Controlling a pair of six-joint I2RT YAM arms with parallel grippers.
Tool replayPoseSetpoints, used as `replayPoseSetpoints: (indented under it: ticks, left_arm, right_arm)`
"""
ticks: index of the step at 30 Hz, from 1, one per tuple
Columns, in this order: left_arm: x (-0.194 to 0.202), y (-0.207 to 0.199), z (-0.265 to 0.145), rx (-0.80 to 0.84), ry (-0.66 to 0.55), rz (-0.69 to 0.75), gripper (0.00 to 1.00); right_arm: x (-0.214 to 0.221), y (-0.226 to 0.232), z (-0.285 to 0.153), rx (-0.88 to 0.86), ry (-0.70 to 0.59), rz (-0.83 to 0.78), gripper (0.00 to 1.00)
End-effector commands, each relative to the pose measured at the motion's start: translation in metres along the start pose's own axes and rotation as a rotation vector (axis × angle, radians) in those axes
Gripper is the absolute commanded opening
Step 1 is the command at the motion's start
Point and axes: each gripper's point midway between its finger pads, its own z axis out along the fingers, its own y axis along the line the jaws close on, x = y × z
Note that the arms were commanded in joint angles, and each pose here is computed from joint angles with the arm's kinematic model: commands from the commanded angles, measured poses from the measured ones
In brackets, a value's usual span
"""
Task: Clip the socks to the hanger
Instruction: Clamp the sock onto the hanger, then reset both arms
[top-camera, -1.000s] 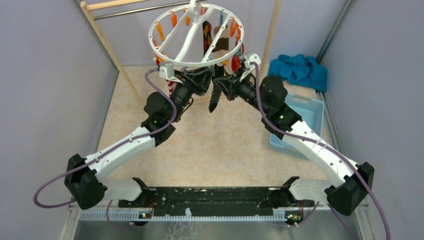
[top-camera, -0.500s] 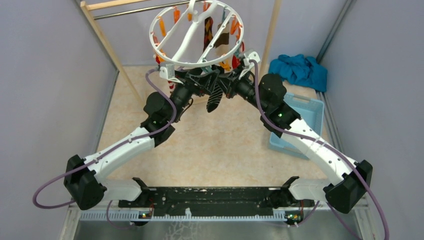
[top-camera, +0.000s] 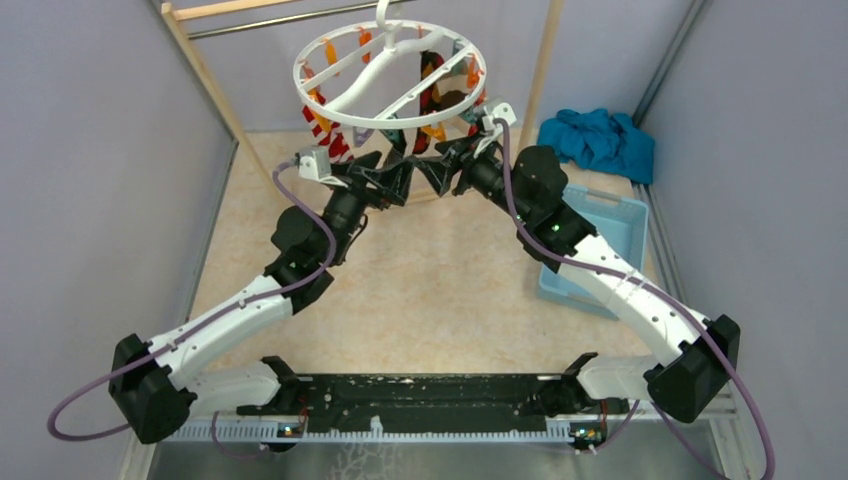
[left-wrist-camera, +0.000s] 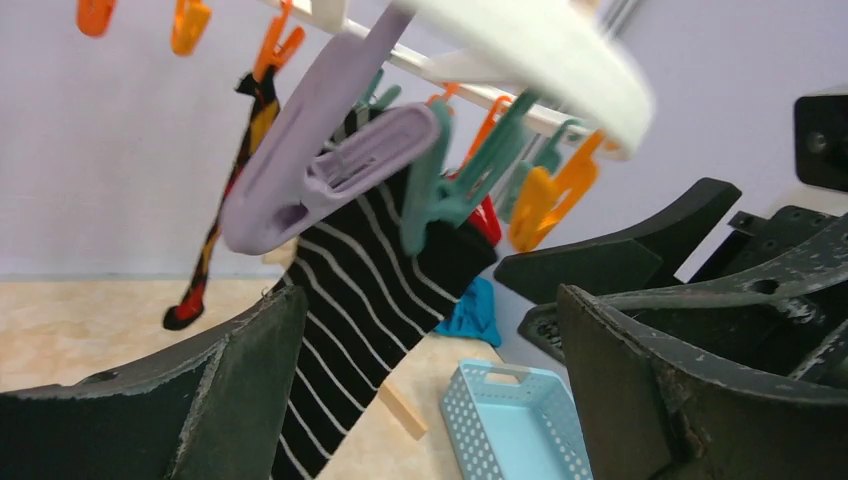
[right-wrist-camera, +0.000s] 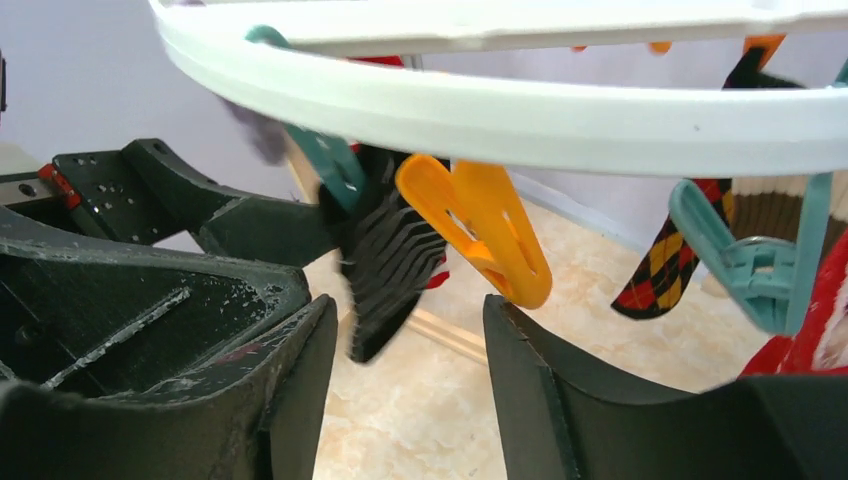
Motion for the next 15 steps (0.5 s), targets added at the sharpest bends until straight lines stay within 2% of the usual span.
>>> replayPoseSetpoints:
  ticks: [1, 6, 15]
  left_arm:
    - [0.005, 0.023, -0.015, -0.084, 0.020, 0.063, 0.98]
    - [0.016, 0.046, -0.035, -0.160, 0.055, 0.095, 0.98]
    - [0.061, 0.085, -0.073, -0.268, 0.205, 0.142, 0.98]
  right_arm:
    - [-0.039, 0.010, -0.006, -0.018, -0.117, -0.021, 0.58]
    - [-0.025, -0.007, -0.019, 0.074, -0.094, -0.032, 0.62]
    - [0.017, -0.055, -0.060, 0.219, -0.021, 0.047, 0.62]
